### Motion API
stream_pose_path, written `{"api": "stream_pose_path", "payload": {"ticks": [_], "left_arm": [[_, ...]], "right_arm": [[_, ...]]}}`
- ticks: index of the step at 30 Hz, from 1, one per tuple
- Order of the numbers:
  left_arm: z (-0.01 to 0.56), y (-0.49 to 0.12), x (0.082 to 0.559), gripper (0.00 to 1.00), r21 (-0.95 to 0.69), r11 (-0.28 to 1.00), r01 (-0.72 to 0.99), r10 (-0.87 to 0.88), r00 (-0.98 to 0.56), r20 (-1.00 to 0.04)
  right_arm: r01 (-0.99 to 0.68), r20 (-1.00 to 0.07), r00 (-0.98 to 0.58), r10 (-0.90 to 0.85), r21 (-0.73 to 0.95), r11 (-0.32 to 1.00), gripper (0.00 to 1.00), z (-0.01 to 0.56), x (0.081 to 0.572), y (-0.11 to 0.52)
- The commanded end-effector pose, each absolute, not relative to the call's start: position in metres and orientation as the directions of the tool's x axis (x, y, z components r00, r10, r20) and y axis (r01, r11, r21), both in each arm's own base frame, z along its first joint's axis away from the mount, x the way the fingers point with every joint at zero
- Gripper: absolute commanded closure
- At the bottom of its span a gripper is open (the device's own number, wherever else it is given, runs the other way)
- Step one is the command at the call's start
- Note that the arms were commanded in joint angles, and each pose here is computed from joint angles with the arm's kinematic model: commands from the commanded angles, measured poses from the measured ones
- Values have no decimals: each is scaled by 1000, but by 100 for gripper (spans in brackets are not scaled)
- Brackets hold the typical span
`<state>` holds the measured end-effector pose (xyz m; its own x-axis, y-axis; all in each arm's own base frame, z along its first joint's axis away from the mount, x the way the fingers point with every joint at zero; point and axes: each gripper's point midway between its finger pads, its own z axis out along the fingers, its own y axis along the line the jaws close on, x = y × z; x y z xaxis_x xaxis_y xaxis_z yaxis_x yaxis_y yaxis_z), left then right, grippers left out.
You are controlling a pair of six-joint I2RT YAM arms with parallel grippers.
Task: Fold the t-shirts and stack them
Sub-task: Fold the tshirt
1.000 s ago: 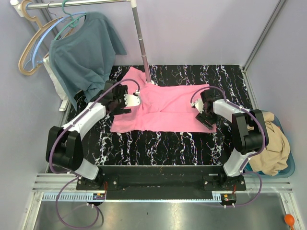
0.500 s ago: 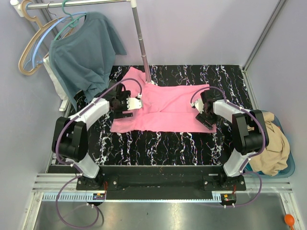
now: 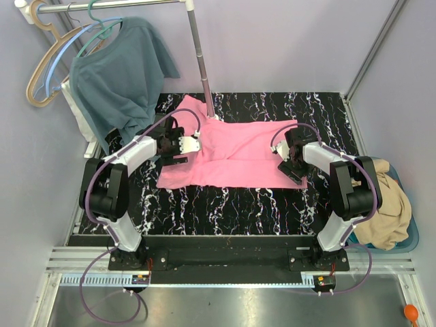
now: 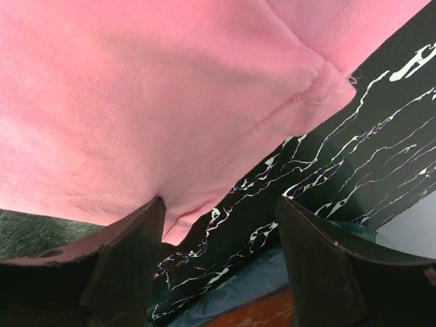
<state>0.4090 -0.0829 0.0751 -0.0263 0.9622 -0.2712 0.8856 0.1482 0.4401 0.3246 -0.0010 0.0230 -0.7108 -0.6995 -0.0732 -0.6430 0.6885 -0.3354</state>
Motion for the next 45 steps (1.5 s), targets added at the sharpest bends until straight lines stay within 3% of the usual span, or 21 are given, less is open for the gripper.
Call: {"api": "stream_pose_path", "payload": {"ticks": [1,5,6,9,18,23,27,30,36,45], "left_arm": [[91,-81,437,14,508,162,846,960,-17,-279],[85,-76,443,23,498,172,850,962,-35,-271],[83,-75,445,35,497,172,851,963,-38,-267],[82,-74,447,51,497,171,851,964,-42,-261],[76,-70,448,75,490,186,851,966,-67,-250],[82,-72,452,100,499,203,842,961,-73,-267],[82,-71,452,99,501,205,841,962,-78,-262],[86,-68,451,75,511,203,835,964,-81,-252],[93,-67,443,44,510,195,838,964,-66,-259],[101,-66,444,37,501,202,841,959,-67,-274]], "right_arm": [[-635,-60,-724,-687,-331,698,25,18,317,-5],[-635,-59,-724,-687,-333,698,25,18,316,-5],[-635,-58,-724,-688,-334,696,25,19,315,-6],[-636,-52,-724,-688,-334,695,25,17,313,-7],[-636,-47,-726,-686,-335,695,25,16,314,-7],[-637,-43,-728,-684,-329,698,25,14,312,-7],[-637,-40,-731,-682,-321,701,25,12,308,-7],[-637,-36,-731,-682,-321,701,24,10,307,-7],[-635,-39,-734,-678,-316,705,24,7,308,-6],[-636,-33,-733,-679,-319,702,25,5,306,-8]]}}
